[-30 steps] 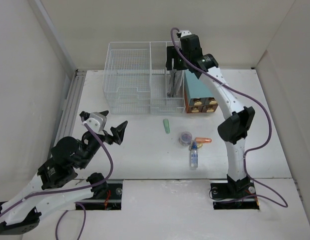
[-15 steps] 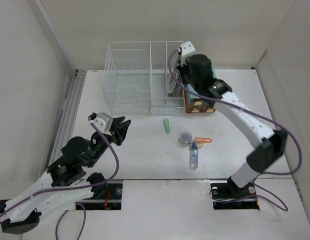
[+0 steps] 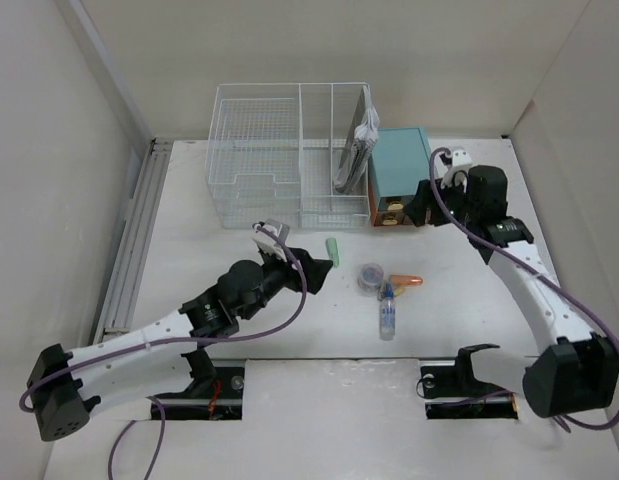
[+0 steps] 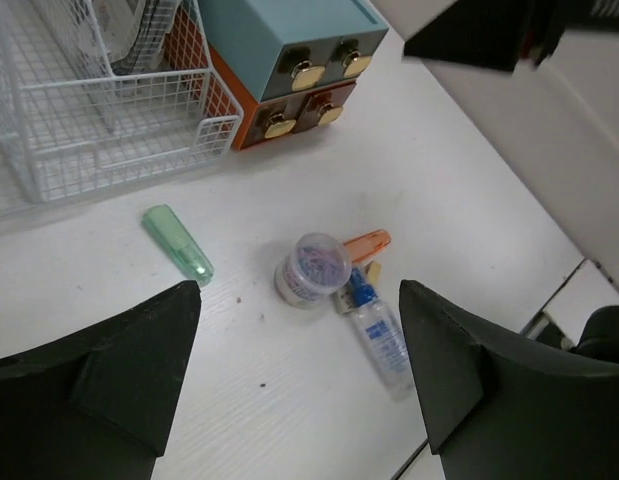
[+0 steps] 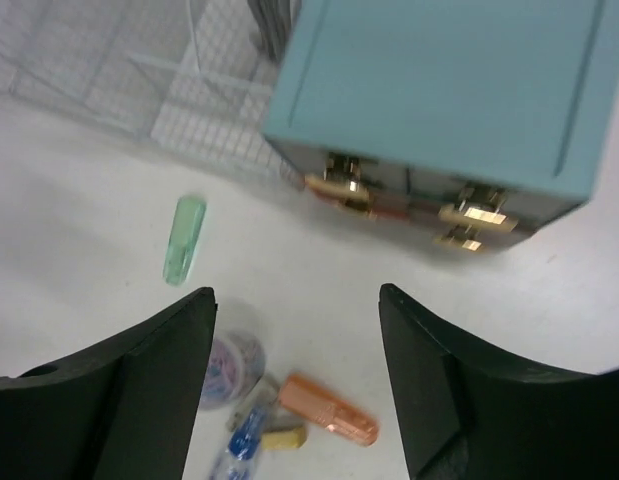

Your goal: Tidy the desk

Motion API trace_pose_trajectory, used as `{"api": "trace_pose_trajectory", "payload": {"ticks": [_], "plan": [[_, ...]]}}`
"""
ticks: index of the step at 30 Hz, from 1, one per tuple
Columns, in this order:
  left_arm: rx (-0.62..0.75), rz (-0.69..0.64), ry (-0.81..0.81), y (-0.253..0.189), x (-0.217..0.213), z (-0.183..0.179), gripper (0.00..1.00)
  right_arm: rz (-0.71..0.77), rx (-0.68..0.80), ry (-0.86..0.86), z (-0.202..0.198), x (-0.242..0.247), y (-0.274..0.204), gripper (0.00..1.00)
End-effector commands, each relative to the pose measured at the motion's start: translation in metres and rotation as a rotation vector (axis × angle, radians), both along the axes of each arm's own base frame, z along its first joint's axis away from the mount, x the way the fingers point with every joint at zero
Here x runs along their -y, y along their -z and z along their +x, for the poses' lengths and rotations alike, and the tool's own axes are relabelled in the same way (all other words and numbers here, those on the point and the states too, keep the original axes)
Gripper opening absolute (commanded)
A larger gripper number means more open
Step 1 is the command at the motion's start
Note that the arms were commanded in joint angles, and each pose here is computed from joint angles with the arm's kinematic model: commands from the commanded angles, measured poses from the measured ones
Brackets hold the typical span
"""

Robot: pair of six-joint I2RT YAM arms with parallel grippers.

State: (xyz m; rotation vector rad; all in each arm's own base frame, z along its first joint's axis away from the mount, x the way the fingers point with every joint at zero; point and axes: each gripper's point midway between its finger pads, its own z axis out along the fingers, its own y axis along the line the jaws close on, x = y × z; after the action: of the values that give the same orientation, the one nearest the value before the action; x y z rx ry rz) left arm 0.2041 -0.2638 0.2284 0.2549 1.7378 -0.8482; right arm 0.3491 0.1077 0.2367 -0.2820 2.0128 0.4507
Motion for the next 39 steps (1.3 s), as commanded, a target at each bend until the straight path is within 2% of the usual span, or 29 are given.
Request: {"api": "trace_pose_trajectory", "payload": {"ticks": [1,3,9,18,26,30,38,39], "plan": [[0.001,-0.214,-0.037,-0.03,0.009,0.009,0.78,0.185,-0.098,-0.073,-0.005,-0.021,0.017,0.71],[-0.02,-0.227,-0.08,-0.021,0.006,0.014,0.78,0.231,-0.165,-0.072,0.0,-0.024,0.037,0.67],[-0.084,-0.237,-0.119,0.017,0.004,0.017,0.78,0.278,-0.261,-0.065,0.031,-0.03,0.067,0.64],[-0.107,-0.216,-0.114,0.03,0.008,0.017,0.78,0.341,-0.224,-0.023,0.071,-0.041,0.063,0.69],[-0.116,-0.198,-0.125,0.041,0.01,0.02,0.78,0.345,-0.216,0.064,0.084,-0.046,0.073,0.69],[-0.118,-0.197,-0.115,0.043,0.011,0.019,0.78,0.329,-0.221,0.09,0.088,-0.045,0.082,0.64],[-0.109,-0.198,-0.104,0.045,0.01,0.017,0.78,0.295,-0.205,0.121,0.086,-0.037,0.088,0.4],[-0.102,-0.191,-0.092,0.046,0.012,0.016,0.78,0.295,-0.205,0.121,0.086,-0.037,0.088,0.4]]}}
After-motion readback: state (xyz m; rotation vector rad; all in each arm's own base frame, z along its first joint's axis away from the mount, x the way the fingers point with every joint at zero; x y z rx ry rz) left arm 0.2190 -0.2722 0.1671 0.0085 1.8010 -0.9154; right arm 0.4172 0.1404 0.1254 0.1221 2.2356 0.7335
